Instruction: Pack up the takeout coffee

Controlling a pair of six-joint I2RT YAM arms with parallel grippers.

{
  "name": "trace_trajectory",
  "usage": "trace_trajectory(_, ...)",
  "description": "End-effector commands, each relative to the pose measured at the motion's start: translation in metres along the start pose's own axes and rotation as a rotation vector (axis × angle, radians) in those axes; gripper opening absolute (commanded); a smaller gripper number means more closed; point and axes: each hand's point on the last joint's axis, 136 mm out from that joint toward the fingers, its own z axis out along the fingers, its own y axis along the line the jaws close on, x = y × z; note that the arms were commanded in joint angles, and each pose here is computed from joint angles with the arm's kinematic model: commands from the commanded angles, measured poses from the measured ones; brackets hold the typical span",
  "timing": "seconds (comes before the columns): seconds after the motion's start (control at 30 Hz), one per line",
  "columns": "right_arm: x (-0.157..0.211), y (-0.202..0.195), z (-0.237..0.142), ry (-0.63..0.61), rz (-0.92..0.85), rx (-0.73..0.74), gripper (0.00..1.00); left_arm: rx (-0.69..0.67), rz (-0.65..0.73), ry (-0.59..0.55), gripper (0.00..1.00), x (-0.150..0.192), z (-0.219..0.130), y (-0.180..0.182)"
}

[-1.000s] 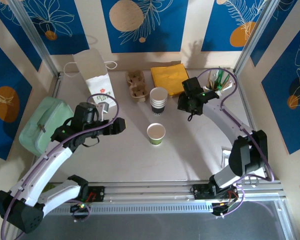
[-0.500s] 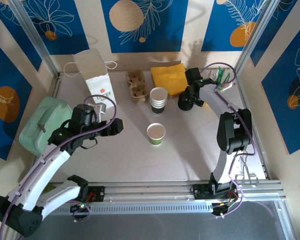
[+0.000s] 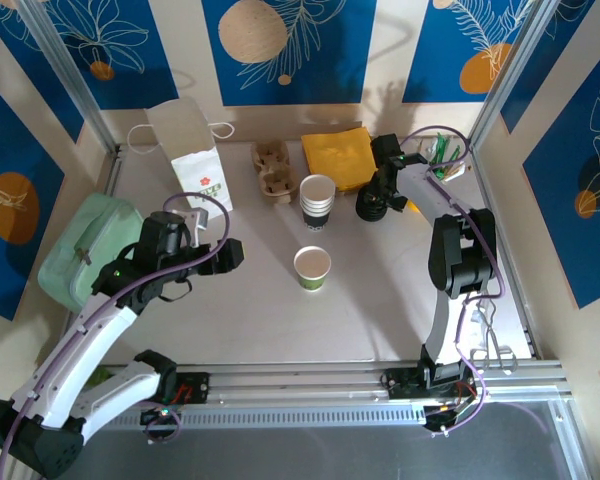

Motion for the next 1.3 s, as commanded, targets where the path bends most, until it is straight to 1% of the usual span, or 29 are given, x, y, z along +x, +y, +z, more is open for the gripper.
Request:
trace_trajectory(0.0,-0.004,-0.003,0.000,-0.008,0.001,0.001,0.58,-0.004,-0.002,-0.004,0.99,0.000,-0.004,-0.001)
trace_trajectory(0.23,-0.006,-0.006,0.002,-0.004,0.024,-0.017,0.54,-0.001,-0.012,-0.003,0.99,0.001,-0.002,0.000)
trace_trajectory(0.6,-0.003,-0.003,0.013,0.024,0.044,-0.038,0.42,0.000,-0.011,-0.005,1.00,-0.001,-0.002,-0.002)
trace_trajectory(0.87,0.001,-0.003,0.019,0.045,0.061,-0.031,0.41,0.004,-0.023,0.017,0.99,0.001,0.004,-0.003)
trace_trajectory(1.13,0.002,-0.006,0.024,0.065,0.070,-0.024,0.40,-0.001,-0.018,0.011,0.99,-0.001,0.003,-0.002)
trace_trajectory(1.2,0.002,-0.006,0.025,0.071,0.070,-0.025,0.37,-0.001,-0.016,0.012,0.99,-0.001,0.003,-0.002)
trace_trajectory(1.27,0.000,-0.007,0.024,0.068,0.072,-0.024,0.37,-0.002,-0.012,0.018,1.00,-0.001,0.002,-0.003)
